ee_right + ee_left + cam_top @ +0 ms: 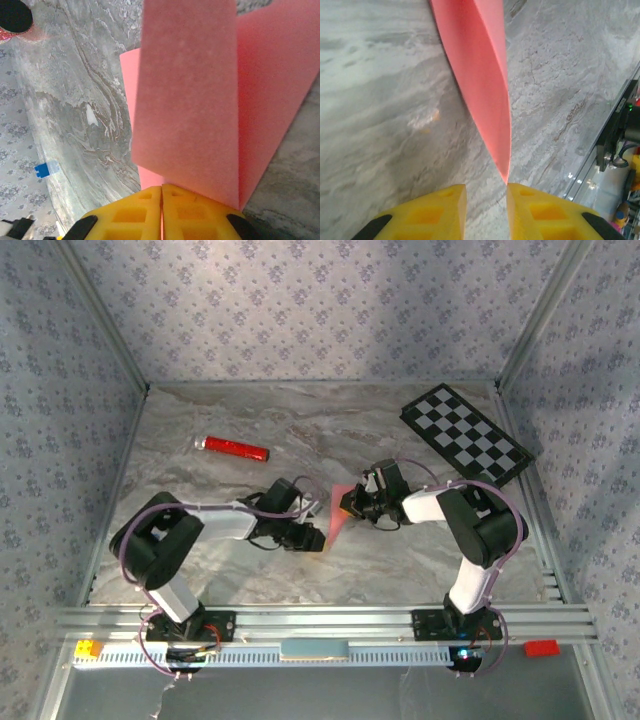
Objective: Fold a paper plane with a square sheet of paper (pick it up from the middle)
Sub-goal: Fold the wing for the fifth time at the center of the table.
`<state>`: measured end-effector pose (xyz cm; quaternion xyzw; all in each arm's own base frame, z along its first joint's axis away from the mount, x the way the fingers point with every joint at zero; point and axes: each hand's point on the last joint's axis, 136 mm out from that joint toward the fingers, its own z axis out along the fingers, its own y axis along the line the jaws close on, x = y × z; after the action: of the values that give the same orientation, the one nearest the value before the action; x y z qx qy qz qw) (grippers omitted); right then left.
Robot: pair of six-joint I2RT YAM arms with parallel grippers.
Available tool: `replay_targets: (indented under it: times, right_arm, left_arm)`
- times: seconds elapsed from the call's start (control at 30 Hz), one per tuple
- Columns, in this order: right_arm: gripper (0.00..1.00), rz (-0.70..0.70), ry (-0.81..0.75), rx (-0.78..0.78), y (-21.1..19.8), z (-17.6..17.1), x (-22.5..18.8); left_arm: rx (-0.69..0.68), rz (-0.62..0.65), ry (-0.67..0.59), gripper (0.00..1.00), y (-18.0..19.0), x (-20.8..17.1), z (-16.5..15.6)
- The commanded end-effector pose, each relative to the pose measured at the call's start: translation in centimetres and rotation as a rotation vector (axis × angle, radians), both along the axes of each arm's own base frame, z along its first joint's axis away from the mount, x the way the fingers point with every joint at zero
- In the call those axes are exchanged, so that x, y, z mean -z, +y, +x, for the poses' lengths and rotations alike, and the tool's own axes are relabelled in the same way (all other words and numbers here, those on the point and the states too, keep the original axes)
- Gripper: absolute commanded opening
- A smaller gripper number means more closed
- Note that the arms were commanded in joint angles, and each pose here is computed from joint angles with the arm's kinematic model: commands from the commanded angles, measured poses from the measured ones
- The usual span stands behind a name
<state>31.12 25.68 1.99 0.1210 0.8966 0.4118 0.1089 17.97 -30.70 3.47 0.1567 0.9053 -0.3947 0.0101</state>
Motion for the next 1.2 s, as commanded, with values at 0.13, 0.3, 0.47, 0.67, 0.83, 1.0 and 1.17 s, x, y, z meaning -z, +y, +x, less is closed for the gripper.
replay_targets:
  times: [0.13, 0.3, 0.47, 0.67, 0.83, 1.0, 1.17]
  right_arm:
    - [0.1, -0.189, 0.139, 0.055, -3.2, -2.6, 5.7]
    - [0.1, -0.189, 0.139, 0.057, -3.3, -2.6, 5.6]
    - [0.1, -0.193, 0.141, 0.061, -3.4, -2.7, 5.8]
    - [0.1, -0.191, 0.143, 0.064, -3.4, -2.7, 6.0]
    - [0.1, -0.189, 0.147, 0.064, -3.3, -2.7, 6.0]
    - [0.1, -0.19, 0.151, 0.061, -3.4, -2.8, 6.2]
    - [0.1, -0.189, 0.151, 0.062, -3.4, -2.8, 6.2]
  left_arm:
    - [-0.072, -0.084, -0.097, 0.24, -1.0, -4.8, 2.3]
    - [-0.048, -0.157, -0.071, 0.13, -3.5, -6.5, 3.5]
    - [-0.066, -0.168, -0.05, 0.07, -5.2, -6.1, 5.1]
    - [-0.078, -0.128, -0.014, 0.02, -6.1, -4.3, 6.0]
    - [-0.082, -0.109, -0.021, 0.01, -6.4, -3.8, 6.2]
    - [-0.079, -0.097, -0.014, 0.0, -6.3, -3.4, 6.1]
    - [-0.079, -0.088, -0.02, 0.0, -6.3, -3.2, 6.3]
